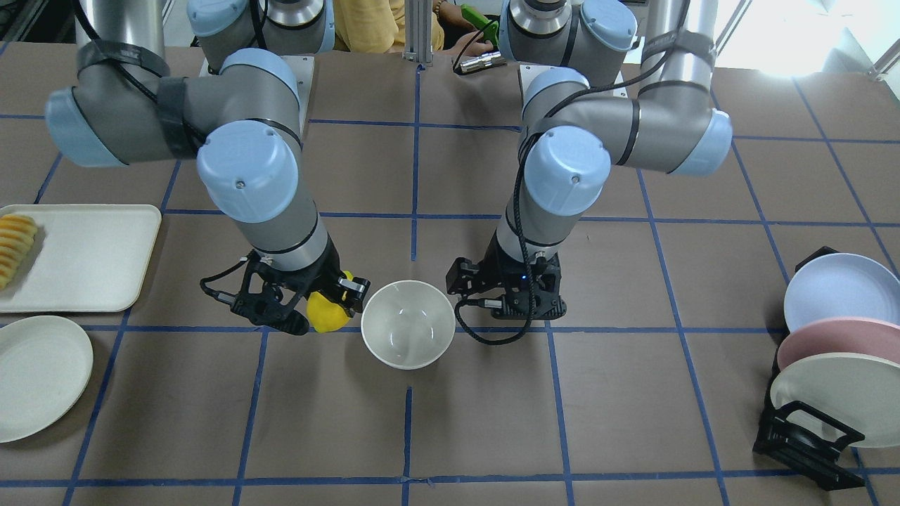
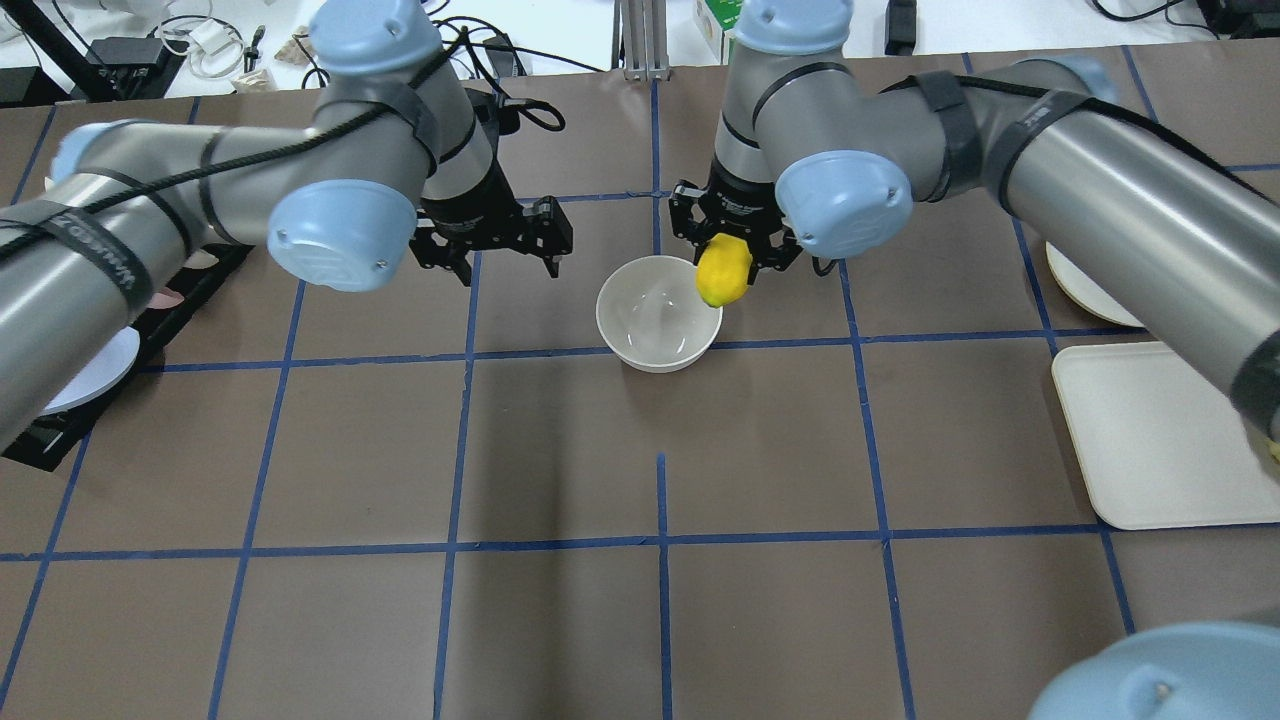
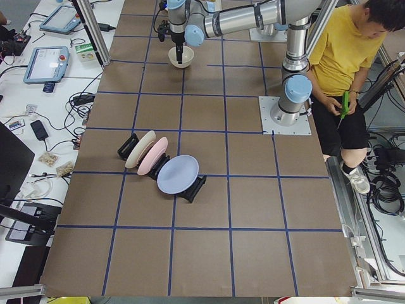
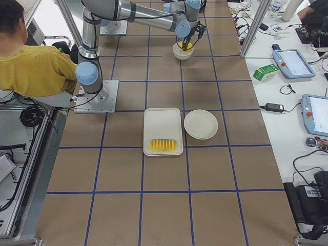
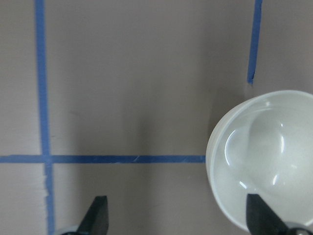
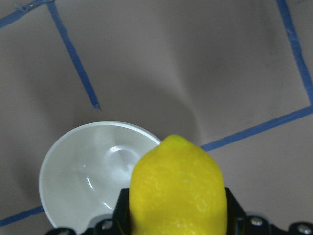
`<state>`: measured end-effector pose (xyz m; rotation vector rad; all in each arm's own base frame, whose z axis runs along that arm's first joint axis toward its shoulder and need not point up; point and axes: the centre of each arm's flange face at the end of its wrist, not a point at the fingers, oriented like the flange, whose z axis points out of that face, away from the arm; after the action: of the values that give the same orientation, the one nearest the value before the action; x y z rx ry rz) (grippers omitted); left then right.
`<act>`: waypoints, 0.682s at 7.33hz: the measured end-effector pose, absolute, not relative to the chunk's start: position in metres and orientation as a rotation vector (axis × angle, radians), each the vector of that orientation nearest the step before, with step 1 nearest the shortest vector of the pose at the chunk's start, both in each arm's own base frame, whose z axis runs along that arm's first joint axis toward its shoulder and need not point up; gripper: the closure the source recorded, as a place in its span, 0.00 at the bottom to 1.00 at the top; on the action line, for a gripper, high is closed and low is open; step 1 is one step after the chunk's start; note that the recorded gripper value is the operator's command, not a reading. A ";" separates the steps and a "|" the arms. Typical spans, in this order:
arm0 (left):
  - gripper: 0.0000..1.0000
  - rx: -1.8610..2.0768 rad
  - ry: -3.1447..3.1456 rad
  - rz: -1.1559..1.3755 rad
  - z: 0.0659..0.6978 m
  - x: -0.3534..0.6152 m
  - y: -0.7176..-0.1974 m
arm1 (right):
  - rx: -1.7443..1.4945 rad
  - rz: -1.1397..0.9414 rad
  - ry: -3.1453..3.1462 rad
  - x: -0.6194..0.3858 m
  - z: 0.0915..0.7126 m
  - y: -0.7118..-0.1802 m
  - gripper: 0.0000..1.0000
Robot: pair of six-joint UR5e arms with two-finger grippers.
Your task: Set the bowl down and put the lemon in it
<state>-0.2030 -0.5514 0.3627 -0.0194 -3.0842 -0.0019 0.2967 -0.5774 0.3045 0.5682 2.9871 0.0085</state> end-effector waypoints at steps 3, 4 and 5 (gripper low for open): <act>0.00 -0.092 -3.115 -0.022 0.455 -0.149 -0.516 | 0.477 -0.029 2.974 0.351 0.263 -0.572 1.00; 0.00 -0.095 -3.119 -0.008 0.472 -0.144 -0.509 | 0.461 -0.011 2.981 0.357 0.253 -0.570 1.00; 0.00 -0.098 -3.127 0.001 0.481 -0.142 -0.504 | 0.451 0.015 2.989 0.361 0.244 -0.566 1.00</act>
<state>-0.1420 -0.5040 0.4812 -0.0982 -3.1271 0.0006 0.3613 -0.5661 0.2437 0.4506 2.9894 0.0154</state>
